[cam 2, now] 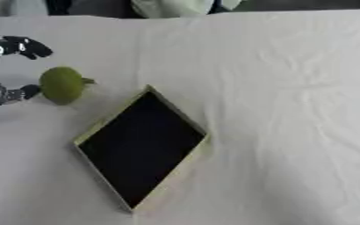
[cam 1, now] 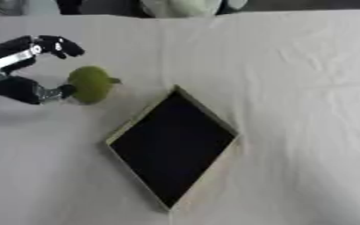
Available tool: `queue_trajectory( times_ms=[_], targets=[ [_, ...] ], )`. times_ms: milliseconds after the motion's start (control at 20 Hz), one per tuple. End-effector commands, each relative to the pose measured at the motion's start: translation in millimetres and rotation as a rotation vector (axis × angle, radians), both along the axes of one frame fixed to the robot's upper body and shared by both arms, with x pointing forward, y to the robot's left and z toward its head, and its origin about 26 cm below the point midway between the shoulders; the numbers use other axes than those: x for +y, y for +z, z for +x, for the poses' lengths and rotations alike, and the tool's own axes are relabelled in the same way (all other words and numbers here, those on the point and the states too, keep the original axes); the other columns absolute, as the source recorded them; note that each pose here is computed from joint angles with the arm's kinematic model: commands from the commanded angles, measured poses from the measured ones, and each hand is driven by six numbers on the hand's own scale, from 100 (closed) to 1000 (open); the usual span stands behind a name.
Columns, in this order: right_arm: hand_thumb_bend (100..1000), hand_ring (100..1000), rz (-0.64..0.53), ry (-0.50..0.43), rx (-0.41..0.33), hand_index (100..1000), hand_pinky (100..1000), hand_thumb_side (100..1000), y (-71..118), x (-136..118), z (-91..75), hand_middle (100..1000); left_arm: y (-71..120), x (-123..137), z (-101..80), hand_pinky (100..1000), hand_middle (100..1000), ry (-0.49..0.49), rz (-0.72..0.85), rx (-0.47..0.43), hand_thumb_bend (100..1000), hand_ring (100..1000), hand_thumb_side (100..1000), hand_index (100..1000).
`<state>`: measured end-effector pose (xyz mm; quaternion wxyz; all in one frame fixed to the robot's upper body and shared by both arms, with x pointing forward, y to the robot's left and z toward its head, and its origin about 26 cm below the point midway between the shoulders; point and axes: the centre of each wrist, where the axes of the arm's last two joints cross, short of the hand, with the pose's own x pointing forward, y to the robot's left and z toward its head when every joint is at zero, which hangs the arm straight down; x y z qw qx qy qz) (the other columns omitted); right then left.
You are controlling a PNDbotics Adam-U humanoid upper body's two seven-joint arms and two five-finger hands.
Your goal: Pick up objects on the table and place them in the box.
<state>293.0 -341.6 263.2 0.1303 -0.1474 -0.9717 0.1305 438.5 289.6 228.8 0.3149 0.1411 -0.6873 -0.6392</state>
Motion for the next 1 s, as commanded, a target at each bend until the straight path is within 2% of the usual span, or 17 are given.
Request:
queue_trajectory(
  times_ms=[50,500,850,1000],
  targets=[
    [100,802,-0.025,0.001,-0.031,683,839,247,10.2,-0.2,-4.8,463,14.5,-0.5,1.5,855,854,-0.044,0.091,-0.04,353,877,454,915],
    [100,808,-0.025,0.004,-0.029,683,842,264,9.9,-0.1,-4.6,461,-3.3,1.9,13.4,868,864,0.072,0.095,0.007,364,886,430,929],
    [100,813,-0.026,0.003,-0.024,683,844,278,9.3,-0.3,-4.7,460,-2.9,6.9,15.1,914,878,0.131,0.126,-0.061,455,914,325,933],
    [100,813,-0.026,0.003,-0.022,683,844,279,9.2,-0.4,-4.8,460,0.5,6.7,14.3,913,876,0.152,0.124,-0.113,447,914,320,930]
  ],
)
